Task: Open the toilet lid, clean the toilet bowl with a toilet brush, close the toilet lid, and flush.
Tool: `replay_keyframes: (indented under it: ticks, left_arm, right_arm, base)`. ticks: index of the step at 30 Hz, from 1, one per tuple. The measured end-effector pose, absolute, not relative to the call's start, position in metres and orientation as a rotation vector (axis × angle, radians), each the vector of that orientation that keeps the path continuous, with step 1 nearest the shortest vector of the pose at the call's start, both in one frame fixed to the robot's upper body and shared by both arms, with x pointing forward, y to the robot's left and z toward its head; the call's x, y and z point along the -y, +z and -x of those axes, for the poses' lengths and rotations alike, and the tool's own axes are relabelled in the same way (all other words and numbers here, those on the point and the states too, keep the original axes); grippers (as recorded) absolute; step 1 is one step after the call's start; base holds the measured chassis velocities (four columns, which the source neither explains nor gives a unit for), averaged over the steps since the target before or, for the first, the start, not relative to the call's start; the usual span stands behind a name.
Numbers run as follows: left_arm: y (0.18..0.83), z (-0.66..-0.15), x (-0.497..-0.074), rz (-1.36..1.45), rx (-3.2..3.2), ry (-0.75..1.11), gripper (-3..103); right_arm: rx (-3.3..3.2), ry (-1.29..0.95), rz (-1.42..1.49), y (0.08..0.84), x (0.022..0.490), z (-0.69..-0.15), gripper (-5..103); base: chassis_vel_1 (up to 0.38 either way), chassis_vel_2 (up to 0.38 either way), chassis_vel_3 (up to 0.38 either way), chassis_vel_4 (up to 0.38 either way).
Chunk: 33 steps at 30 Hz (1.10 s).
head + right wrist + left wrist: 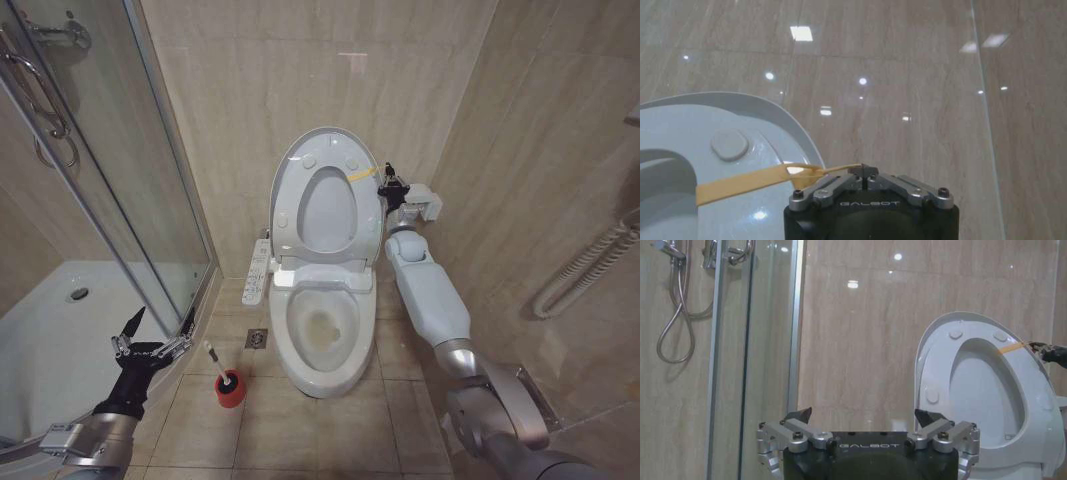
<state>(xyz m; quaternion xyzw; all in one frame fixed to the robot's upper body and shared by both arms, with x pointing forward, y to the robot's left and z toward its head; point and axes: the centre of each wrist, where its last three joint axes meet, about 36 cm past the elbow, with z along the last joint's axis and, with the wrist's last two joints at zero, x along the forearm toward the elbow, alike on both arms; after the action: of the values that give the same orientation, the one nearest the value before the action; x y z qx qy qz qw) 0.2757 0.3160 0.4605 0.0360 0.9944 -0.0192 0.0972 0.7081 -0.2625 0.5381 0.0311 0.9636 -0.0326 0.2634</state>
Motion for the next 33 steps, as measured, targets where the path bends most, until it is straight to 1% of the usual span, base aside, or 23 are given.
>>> replay_keyframes:
  ticks: [12, 22, 23, 29, 30, 33]
  left_arm:
    - [0.460, -0.276, -0.316, -0.106, -2.944, -0.057, 100]
    - [0.460, -0.276, -0.316, -0.106, -2.944, -0.057, 100]
    - [0.460, -0.276, -0.316, -0.106, -2.945, -0.056, 100]
    - [0.460, -0.276, -0.316, -0.107, -2.944, -0.057, 100]
    - [0.460, -0.276, -0.316, -0.107, -2.944, -0.057, 100]
    - [0.460, -0.276, -0.316, -0.107, -2.944, -0.057, 100]
  right_arm:
    - [-2.603, -0.126, -0.081, 0.526, 0.281, -0.687, 0]
    - [-2.620, -0.113, -0.078, 0.521, 0.285, -0.668, 0]
    - [-2.620, -0.108, -0.093, 0.521, 0.287, -0.667, 19]
    - [-2.624, -0.108, -0.101, 0.518, 0.293, -0.662, 19]
    - [-2.624, -0.109, -0.100, 0.518, 0.294, -0.661, 46]
    - [-2.625, -0.112, -0.097, 0.517, 0.295, -0.660, 46]
  base:
    - [0.000, 0.000, 0.000, 0.000]
    - [0.000, 0.000, 0.000, 0.000]
    - [0.000, 0.000, 0.000, 0.000]
    - [-0.042, -0.034, -0.022, -0.024]
    - [0.000, 0.000, 0.000, 0.000]
    - [0.000, 0.000, 0.000, 0.000]
